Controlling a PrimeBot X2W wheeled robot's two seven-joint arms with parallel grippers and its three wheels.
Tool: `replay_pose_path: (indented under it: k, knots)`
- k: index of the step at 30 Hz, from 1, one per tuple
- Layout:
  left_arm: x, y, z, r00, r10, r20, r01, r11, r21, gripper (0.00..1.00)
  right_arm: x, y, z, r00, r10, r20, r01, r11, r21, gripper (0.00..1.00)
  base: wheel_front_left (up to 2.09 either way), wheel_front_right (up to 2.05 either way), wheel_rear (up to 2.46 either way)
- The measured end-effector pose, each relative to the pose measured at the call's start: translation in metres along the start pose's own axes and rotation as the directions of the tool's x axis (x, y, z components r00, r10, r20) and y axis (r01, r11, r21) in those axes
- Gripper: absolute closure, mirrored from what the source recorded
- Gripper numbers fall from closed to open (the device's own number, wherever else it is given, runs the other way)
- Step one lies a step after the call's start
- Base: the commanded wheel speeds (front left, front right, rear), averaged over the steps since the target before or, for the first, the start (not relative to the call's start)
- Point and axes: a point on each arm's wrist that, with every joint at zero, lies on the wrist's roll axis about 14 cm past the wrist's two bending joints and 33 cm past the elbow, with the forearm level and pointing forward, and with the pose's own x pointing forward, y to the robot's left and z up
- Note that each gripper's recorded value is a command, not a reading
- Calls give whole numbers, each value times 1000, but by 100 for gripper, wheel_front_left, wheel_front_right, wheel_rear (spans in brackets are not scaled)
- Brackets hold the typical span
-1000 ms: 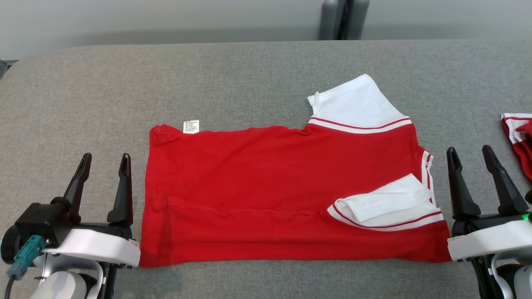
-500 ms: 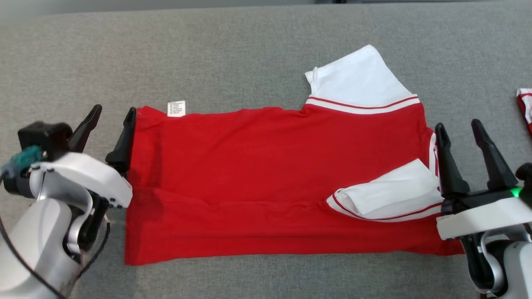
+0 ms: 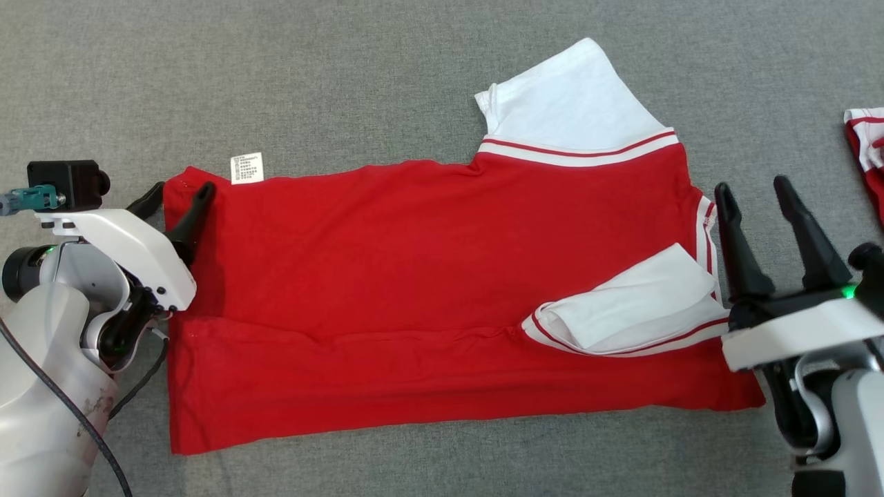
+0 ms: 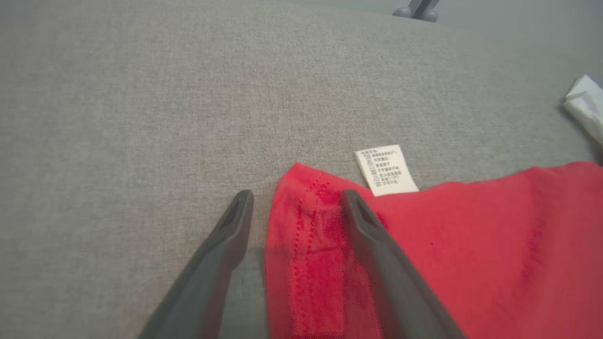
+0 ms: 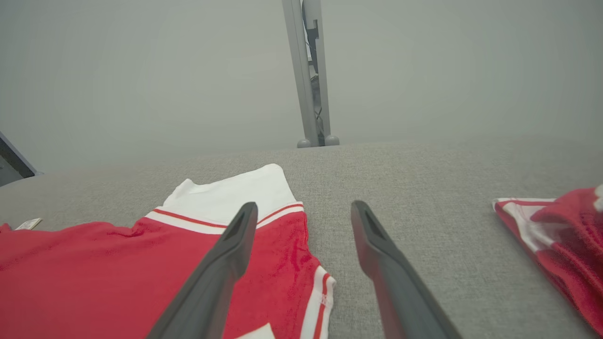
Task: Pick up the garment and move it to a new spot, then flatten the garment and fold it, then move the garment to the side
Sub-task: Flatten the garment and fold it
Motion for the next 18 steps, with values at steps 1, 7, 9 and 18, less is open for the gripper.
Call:
replay_pose_path:
  k: [1, 7, 9, 18]
  knots:
    - [1, 0, 1, 1000, -1, 3, 1, 1000, 1, 93, 3, -1, 4, 1000, 0, 11, 0, 1000, -1, 0, 0, 0, 0]
    - [6, -3, 7, 1000, -11, 24, 11, 1000, 10, 100, 44, -18, 36, 998, 7, 68, -6, 1000, -22, 0, 0, 0, 0]
    - [7, -6, 11, 999, -21, 39, 20, 1000, 18, 100, 63, -24, 43, 998, 13, 59, -11, 999, -34, 0, 0, 0, 0]
    - [12, -13, 25, 996, -39, 84, 37, 999, 29, 100, 136, 4, 15, 982, 127, -142, -143, 984, -105, 0, 0, 0, 0]
